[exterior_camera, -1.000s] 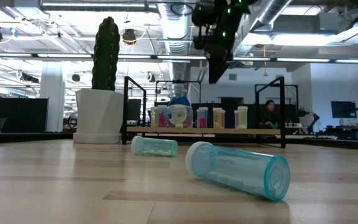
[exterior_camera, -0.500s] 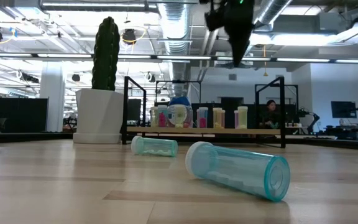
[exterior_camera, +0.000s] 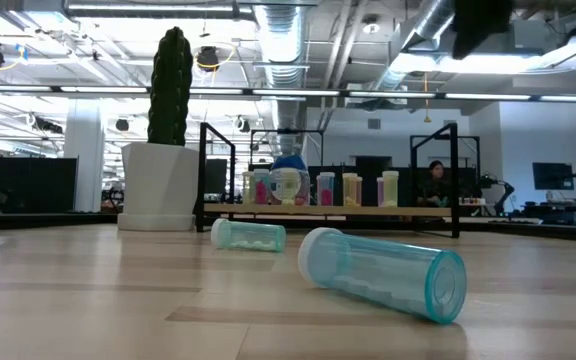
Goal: Pick and place medicine bottles onto shelf by color
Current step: Put the small blue pill bottle on the shelf
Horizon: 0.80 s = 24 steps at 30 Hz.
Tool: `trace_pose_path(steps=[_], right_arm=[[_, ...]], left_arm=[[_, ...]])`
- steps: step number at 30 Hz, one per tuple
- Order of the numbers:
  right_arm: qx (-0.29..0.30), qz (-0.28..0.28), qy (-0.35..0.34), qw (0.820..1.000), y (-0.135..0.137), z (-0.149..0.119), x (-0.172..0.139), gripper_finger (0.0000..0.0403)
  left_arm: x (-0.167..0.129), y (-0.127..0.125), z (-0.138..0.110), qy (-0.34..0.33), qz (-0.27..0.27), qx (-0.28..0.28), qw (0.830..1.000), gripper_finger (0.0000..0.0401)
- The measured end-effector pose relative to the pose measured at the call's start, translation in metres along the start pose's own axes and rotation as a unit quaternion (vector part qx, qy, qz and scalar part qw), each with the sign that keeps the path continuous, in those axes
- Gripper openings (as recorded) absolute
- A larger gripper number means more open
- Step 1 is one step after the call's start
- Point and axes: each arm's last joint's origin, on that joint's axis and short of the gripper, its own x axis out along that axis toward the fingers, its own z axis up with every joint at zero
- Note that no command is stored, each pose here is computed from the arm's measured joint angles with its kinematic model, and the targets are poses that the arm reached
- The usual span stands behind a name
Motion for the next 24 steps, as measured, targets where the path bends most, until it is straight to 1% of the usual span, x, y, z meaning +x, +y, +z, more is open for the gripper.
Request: trace_pose_path(steps=[3,6,8,10,13,15,19,21,24], right_arm=[[0.009,0.048,-0.008,0.999,0.026,-0.019,0.011,0.0244],[0.028,0.059,0.005,0.998,0.050,-0.030,0.029,0.0244],[0.041,0.055,0.019,0.997,0.062,-0.035,0.043,0.0244],[0.052,0.054,0.029,0.997,0.073,-0.035,0.055,0.0244],[0.070,0.044,0.039,0.996,0.087,-0.034,0.073,0.0244],[0.076,0.048,0.038,0.995,0.097,-0.031,0.083,0.0244],[0.086,0.079,0.041,0.992,0.119,-0.021,0.102,0.0244],[0.100,0.090,0.048,0.990,0.130,-0.015,0.114,0.0244],[0.109,0.094,0.062,0.988,0.143,-0.005,0.131,0.0244]], left_arm=[[0.016,-0.014,-0.022,0.017,0.001,-0.016,1.000,0.0242],[0.026,-0.024,-0.042,0.029,0.006,-0.039,0.999,0.0242],[0.031,-0.030,-0.054,0.035,0.012,-0.054,0.998,0.0242],[0.033,-0.035,-0.066,0.039,0.013,-0.066,0.997,0.0242],[0.029,-0.044,-0.081,0.040,0.012,-0.078,0.996,0.0242],[0.023,-0.050,-0.093,0.041,0.013,-0.082,0.996,0.0242],[0.011,-0.062,-0.116,0.035,0.006,-0.084,0.996,0.0242],[0.002,-0.066,-0.128,0.036,0.005,-0.083,0.996,0.0242],[-0.007,-0.072,-0.141,0.033,0.001,-0.088,0.996,0.0242]])
